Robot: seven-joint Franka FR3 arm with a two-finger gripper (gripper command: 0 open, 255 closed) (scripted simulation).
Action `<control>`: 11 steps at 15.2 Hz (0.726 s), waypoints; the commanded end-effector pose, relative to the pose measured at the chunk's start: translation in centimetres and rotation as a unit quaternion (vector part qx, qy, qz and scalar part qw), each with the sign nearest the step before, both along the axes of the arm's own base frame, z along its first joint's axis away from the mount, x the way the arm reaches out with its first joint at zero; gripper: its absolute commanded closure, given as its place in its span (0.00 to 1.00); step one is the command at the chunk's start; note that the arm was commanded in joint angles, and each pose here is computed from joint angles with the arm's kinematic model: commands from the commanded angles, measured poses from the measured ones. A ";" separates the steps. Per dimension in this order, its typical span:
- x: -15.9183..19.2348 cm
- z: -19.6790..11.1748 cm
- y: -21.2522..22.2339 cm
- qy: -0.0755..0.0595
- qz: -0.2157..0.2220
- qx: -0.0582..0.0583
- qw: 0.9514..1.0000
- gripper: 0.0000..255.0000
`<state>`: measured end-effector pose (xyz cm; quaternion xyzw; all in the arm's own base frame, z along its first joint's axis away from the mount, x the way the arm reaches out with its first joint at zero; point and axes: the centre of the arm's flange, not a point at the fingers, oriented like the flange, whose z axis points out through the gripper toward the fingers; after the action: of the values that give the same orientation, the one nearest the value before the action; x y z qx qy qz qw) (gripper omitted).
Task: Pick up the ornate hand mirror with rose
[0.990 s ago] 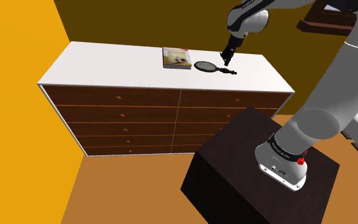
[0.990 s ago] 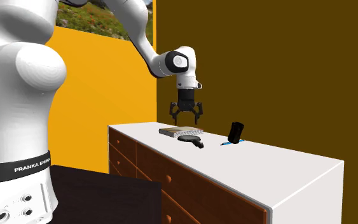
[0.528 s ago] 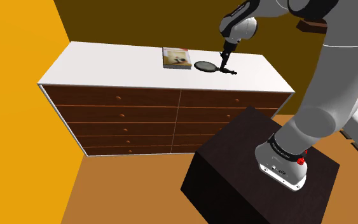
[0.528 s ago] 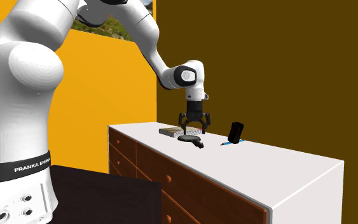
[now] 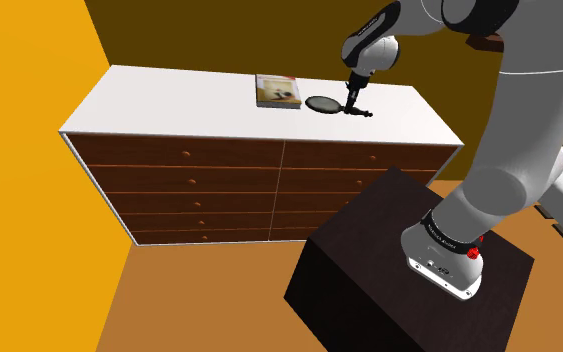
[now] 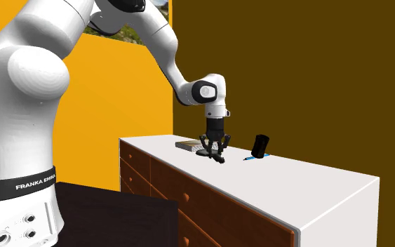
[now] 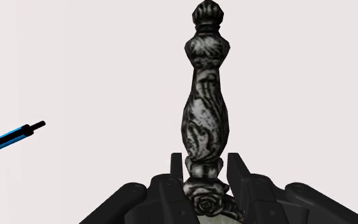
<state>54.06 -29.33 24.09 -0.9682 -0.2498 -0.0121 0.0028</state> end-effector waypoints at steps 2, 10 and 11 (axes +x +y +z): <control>0.0 0.0 0.0 0.000 0.000 0.000 1.000 1.00; 0.0 1.0 0.0 0.000 0.000 0.000 1.000 1.00; 0.0 1.6 0.0 0.000 0.000 0.000 1.000 1.00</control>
<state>54.15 -29.40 25.22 -0.9682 -0.2499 -0.0120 0.0029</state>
